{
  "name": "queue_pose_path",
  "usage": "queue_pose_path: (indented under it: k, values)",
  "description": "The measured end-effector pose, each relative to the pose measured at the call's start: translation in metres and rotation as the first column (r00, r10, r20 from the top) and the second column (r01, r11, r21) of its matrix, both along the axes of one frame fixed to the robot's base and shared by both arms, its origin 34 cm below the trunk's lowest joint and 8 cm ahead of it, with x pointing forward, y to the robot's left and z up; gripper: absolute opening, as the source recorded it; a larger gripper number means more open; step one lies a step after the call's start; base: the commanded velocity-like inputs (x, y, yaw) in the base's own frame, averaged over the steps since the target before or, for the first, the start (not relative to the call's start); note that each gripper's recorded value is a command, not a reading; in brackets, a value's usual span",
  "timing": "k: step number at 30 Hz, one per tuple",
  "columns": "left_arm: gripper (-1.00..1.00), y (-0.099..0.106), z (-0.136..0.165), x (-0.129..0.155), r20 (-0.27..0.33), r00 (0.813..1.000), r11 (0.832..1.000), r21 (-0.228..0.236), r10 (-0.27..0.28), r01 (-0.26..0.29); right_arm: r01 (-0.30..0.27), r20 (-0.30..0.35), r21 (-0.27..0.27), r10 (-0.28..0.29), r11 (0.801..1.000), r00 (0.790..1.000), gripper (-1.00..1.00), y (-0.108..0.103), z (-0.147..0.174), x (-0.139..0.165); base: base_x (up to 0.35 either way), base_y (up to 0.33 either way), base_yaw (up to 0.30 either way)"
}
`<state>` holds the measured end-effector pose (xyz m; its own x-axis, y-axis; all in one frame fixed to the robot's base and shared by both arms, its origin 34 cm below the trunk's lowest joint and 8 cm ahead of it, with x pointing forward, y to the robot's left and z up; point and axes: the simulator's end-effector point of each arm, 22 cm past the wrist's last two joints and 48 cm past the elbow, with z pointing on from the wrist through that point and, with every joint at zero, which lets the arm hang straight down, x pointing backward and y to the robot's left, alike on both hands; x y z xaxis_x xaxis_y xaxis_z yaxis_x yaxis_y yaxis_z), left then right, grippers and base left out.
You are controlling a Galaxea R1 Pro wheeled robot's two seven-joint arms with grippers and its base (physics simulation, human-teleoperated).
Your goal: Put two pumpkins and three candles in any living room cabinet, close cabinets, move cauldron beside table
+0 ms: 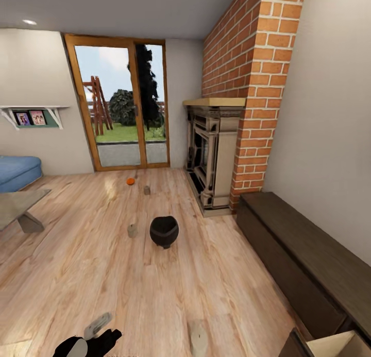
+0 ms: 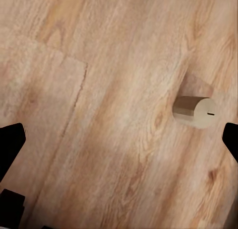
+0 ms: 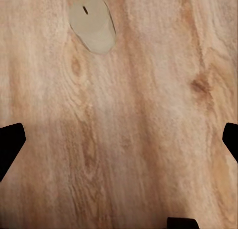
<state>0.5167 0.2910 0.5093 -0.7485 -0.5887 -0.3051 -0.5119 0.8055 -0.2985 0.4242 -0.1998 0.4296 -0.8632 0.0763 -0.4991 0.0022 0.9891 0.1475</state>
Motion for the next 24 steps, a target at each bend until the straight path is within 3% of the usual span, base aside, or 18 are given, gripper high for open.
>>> queue_pose_path:
  k: [12, 19, 24]
  values:
    - [1.0, 0.0, 0.0, 0.0, 0.0, 1.0, 1.0, 0.0, 0.0, 0.0, 0.0, -0.003, -0.001, 0.0, 1.0, 1.0, 1.0, -0.0005, -0.0006, -0.001, 0.011, 0.0, 0.274]
    - [1.0, 0.0009, 0.0003, -0.0002, 0.0, 1.0, 1.0, 0.002, 0.0, 0.0, -0.001, -0.002, 0.0, 0.001, 1.0, 1.0, 1.0, -0.0002, -0.0003, -0.001, 0.242, 0.0, 0.267]
    - [1.0, 0.0008, 0.0004, 0.0, 0.001, 1.0, 1.0, 0.002, 0.0, 0.0, 0.0, -0.002, 0.001, 0.0, 1.0, 1.0, 1.0, -0.0003, -0.0002, -0.0009, 0.285, 0.0, 0.071]
